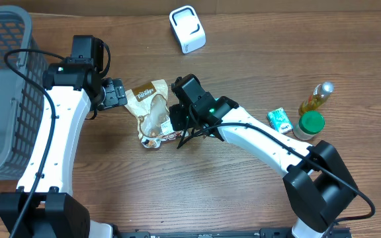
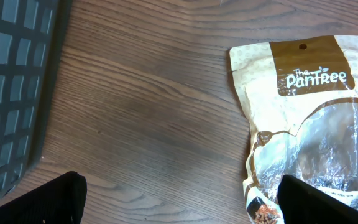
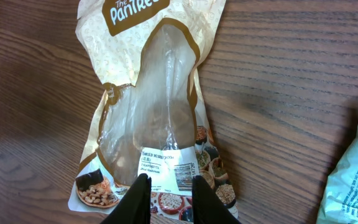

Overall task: Scan the item barcode
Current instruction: 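Move the right gripper over the PanTree bag and close on it, then lift the PanTree bag and set it down further left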

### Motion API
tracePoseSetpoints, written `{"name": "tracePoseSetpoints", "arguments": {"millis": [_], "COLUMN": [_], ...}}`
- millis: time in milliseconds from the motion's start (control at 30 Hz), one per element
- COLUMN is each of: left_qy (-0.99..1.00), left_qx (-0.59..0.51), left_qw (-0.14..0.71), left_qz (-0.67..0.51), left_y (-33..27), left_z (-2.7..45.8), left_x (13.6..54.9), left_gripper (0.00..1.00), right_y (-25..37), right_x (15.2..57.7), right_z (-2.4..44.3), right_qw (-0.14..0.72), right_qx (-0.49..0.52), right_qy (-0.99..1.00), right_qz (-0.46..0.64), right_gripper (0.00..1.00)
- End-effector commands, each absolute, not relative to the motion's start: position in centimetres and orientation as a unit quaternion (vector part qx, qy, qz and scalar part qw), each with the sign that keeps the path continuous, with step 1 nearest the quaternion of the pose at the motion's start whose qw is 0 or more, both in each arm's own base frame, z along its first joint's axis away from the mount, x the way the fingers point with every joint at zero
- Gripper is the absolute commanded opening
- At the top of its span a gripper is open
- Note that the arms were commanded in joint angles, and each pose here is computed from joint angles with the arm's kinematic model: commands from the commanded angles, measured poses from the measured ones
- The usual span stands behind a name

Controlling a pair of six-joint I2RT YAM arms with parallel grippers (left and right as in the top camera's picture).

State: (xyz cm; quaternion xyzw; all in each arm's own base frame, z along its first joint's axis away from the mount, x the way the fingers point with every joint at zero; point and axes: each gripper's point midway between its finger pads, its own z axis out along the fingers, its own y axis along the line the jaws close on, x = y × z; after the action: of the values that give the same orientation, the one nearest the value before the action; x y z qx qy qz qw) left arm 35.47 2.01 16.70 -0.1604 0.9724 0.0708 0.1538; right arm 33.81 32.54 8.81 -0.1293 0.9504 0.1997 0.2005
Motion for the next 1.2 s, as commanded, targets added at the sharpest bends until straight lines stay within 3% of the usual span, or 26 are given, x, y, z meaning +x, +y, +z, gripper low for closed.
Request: {"name": "tracePoseSetpoints", "arguments": {"millis": [0, 200, 267, 300, 333, 933, 1000, 1167], "left_qy": [0.971, 0.971, 0.971, 0.971, 0.971, 0.971, 0.971, 0.971], "left_qx": [-0.164, -0.164, -0.164, -0.164, -0.164, -0.164, -0.164, -0.164], "left_qw": [0.157, 0.157, 0.157, 0.157, 0.157, 0.157, 0.157, 0.157], "left_qz": [0.070, 0.070, 0.070, 0.070, 0.070, 0.070, 0.070, 0.070], "left_y": [1.9, 1.9, 1.9, 1.9, 1.9, 1.9, 1.9, 1.9], "left_z": [16.9, 16.9, 16.9, 16.9, 16.9, 16.9, 16.9, 16.9], "left_x": [35.7, 35.7, 35.7, 35.7, 35.7, 35.7, 35.7, 35.7], "left_gripper": [0.99, 0.99, 1.00, 0.99, 1.00, 1.00, 1.00, 1.00], "right_y": [32.8, 32.7, 32.7, 32.6, 32.4, 32.2, 31.9, 31.4], "right_x": [33.6, 33.6, 33.6, 33.7, 33.9, 34.7, 34.9, 35.3], "right_z": [8.5, 8.4, 8.4, 8.4, 8.4, 8.2, 8.2, 8.2], "right_qw": [0.197, 0.197, 0.198, 0.200, 0.204, 0.221, 0.219, 0.224], "right_qx": [-0.131, -0.131, -0.131, -0.130, -0.128, -0.116, -0.082, -0.050], "right_qy": [0.950, 0.951, 0.951, 0.951, 0.952, 0.952, 0.956, 0.958], "right_qz": [0.202, 0.201, 0.200, 0.197, 0.191, 0.179, 0.179, 0.171], "right_gripper": [0.28, 0.60, 0.76, 0.92, 1.00, 1.00, 0.85, 0.18]}}
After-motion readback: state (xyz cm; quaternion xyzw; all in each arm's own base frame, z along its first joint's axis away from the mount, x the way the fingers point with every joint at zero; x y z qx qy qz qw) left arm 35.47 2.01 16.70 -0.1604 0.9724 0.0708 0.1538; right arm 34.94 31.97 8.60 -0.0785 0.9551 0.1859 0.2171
